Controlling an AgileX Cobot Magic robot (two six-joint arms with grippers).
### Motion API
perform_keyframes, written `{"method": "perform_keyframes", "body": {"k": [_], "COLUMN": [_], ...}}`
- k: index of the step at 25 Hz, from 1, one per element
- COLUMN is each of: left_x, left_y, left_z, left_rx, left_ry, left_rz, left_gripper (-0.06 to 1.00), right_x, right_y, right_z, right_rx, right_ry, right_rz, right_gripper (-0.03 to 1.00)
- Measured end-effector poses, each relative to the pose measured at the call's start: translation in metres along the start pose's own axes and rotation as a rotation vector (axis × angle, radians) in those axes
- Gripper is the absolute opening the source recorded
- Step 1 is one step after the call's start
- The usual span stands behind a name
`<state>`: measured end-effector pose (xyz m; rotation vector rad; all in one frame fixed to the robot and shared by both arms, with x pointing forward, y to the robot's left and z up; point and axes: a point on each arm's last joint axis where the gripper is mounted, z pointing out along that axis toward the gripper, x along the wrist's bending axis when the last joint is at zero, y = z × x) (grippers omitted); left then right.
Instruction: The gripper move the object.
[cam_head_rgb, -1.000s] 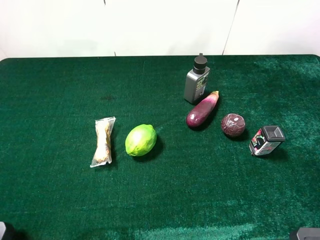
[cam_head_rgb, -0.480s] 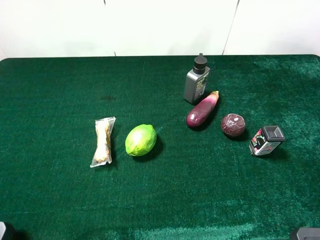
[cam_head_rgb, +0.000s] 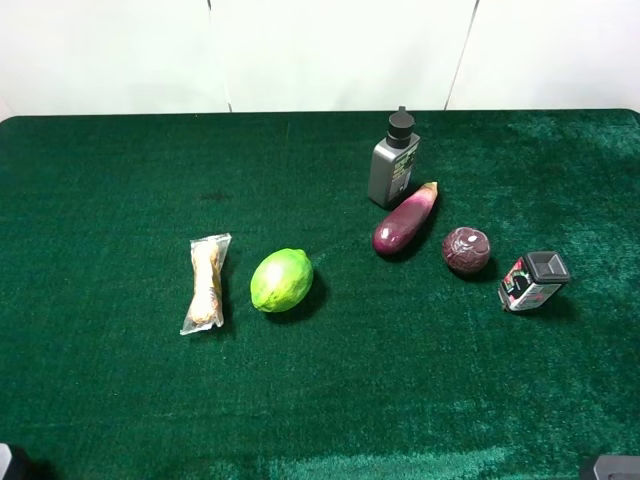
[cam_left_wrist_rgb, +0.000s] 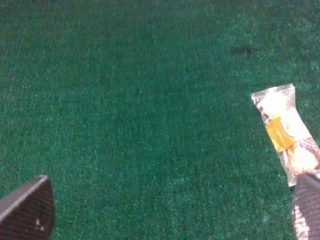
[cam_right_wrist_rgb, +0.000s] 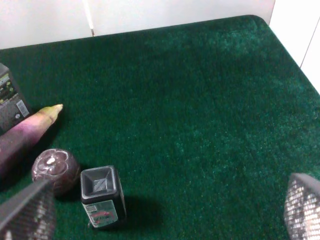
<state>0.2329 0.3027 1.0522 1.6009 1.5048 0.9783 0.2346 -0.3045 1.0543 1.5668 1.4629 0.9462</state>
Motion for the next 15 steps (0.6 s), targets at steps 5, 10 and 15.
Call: {"method": "perform_keyframes", "body": {"k": [5,10,15], "left_x": [0.0,0.0,0.0001], "left_y": [0.0,0.0,0.0], "left_z": [0.0,0.0,0.0], "left_rx": [0.0,0.0,0.0], "left_ry": [0.0,0.0,0.001], "left_rz": [0.0,0.0,0.0], "left_gripper": [0.95,0.95,0.95], "right_x": [0.0,0.0,0.0], "right_y": [0.0,0.0,0.0], "right_z": [0.0,0.0,0.0], "right_rx": [0.0,0.0,0.0], "right_ry": [0.0,0.0,0.0], "right_rz": [0.0,0.0,0.0], "right_gripper": [0.7,0.7,0.7]}}
